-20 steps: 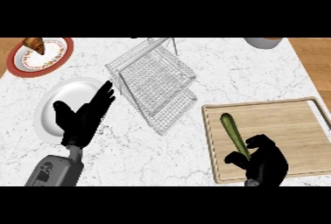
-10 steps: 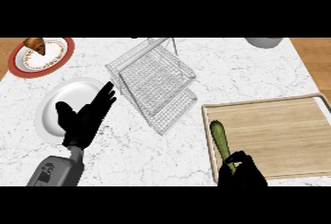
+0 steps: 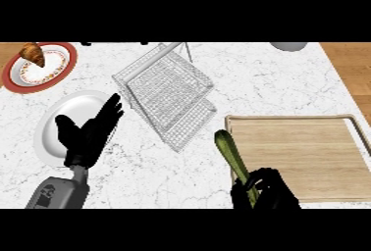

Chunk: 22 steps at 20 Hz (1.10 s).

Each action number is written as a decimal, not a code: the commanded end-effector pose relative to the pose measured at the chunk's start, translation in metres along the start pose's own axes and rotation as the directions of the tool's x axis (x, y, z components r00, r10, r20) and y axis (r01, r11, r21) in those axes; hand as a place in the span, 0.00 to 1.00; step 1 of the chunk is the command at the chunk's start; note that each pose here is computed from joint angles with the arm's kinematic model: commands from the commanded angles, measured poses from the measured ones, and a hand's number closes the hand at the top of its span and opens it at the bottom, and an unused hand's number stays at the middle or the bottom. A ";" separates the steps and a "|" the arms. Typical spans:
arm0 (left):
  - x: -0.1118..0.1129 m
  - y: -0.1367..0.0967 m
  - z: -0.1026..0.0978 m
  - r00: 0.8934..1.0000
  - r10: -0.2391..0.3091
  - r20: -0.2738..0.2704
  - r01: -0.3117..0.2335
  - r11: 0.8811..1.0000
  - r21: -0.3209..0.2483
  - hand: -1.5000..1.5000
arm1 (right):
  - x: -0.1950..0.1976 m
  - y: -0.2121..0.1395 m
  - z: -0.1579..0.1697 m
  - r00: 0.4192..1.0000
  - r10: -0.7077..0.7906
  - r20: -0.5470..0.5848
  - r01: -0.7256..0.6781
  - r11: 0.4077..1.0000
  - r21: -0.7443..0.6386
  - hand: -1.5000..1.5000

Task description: Pick the squash from the tray and place it in the tiered basket

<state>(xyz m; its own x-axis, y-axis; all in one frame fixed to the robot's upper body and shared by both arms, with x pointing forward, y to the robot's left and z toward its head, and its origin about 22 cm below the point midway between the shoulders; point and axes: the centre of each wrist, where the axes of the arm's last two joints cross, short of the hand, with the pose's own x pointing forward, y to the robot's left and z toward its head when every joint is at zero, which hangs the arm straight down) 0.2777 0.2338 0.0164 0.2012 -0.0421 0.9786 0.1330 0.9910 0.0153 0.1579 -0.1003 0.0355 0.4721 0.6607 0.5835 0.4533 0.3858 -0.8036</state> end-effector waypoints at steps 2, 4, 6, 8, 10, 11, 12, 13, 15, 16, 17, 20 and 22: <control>-0.005 0.000 0.003 1.000 0.001 -0.016 -0.001 1.000 0.007 0.50 | 0.025 -0.026 0.005 0.996 -0.054 -0.073 0.046 0.993 -0.109 1.00; -0.006 0.003 0.004 1.000 0.001 -0.011 -0.001 1.000 0.014 0.50 | 0.030 -0.035 0.007 0.997 -0.065 -0.039 0.059 0.988 -0.142 1.00; 0.000 0.008 0.003 1.000 -0.009 0.005 0.009 1.000 0.014 0.50 | 0.033 -0.039 0.006 0.998 -0.051 -0.040 0.043 0.984 -0.172 1.00; 0.003 0.003 0.000 1.000 -0.005 0.013 0.005 1.000 0.013 0.50 | 0.036 -0.043 0.010 1.000 -0.028 -0.011 0.025 0.983 -0.184 1.00; 0.000 0.003 0.003 1.000 0.000 -0.002 0.000 1.000 -0.007 0.50 | 0.038 -0.046 0.008 1.000 -0.005 -0.011 0.003 0.978 -0.209 1.00; 0.008 -0.002 -0.001 1.000 -0.003 0.023 0.003 1.000 -0.001 0.50 | 0.041 -0.050 0.006 1.000 -0.022 -0.013 0.018 0.976 -0.218 1.00; 0.003 -0.001 0.000 1.000 0.000 0.020 0.000 1.000 0.000 0.50 | 0.043 -0.056 0.005 1.000 -0.026 -0.005 0.024 0.973 -0.228 1.00; 0.000 0.003 0.002 1.000 -0.012 0.002 0.012 1.000 0.001 0.50 | 0.042 -0.055 0.006 1.000 -0.004 -0.025 -0.002 0.974 -0.226 1.00; 0.007 0.006 0.000 1.000 -0.013 0.024 0.013 1.000 0.013 0.50 | 0.046 -0.058 0.000 0.999 0.008 -0.032 -0.016 0.968 -0.250 1.00; -0.003 -0.004 0.004 1.000 -0.008 0.000 0.008 1.000 -0.017 0.50 | 0.046 -0.059 0.000 0.999 0.016 -0.038 -0.024 0.970 -0.242 1.00; 0.010 -0.001 -0.001 1.000 -0.011 0.028 0.012 1.000 -0.015 0.50 | 0.049 -0.061 -0.002 0.999 0.010 -0.043 -0.021 0.967 -0.255 1.00; 0.008 -0.008 -0.002 0.999 -0.011 0.040 0.012 1.000 -0.021 0.50 | 0.056 -0.070 -0.012 0.998 -0.019 -0.060 0.001 0.959 -0.283 1.00; 0.010 -0.002 -0.003 0.999 -0.029 0.042 0.030 0.999 -0.023 0.50 | 0.062 -0.072 -0.020 0.996 -0.043 -0.082 0.016 0.952 -0.305 1.00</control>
<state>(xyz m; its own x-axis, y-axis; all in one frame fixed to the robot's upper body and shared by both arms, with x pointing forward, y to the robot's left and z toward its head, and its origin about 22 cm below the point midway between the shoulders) 0.2788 0.2297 0.0218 0.1735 -0.0516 0.9835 0.1569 0.9873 0.0241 0.1617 -0.1008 0.1152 0.3670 0.7471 0.5543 0.6656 0.2054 -0.7175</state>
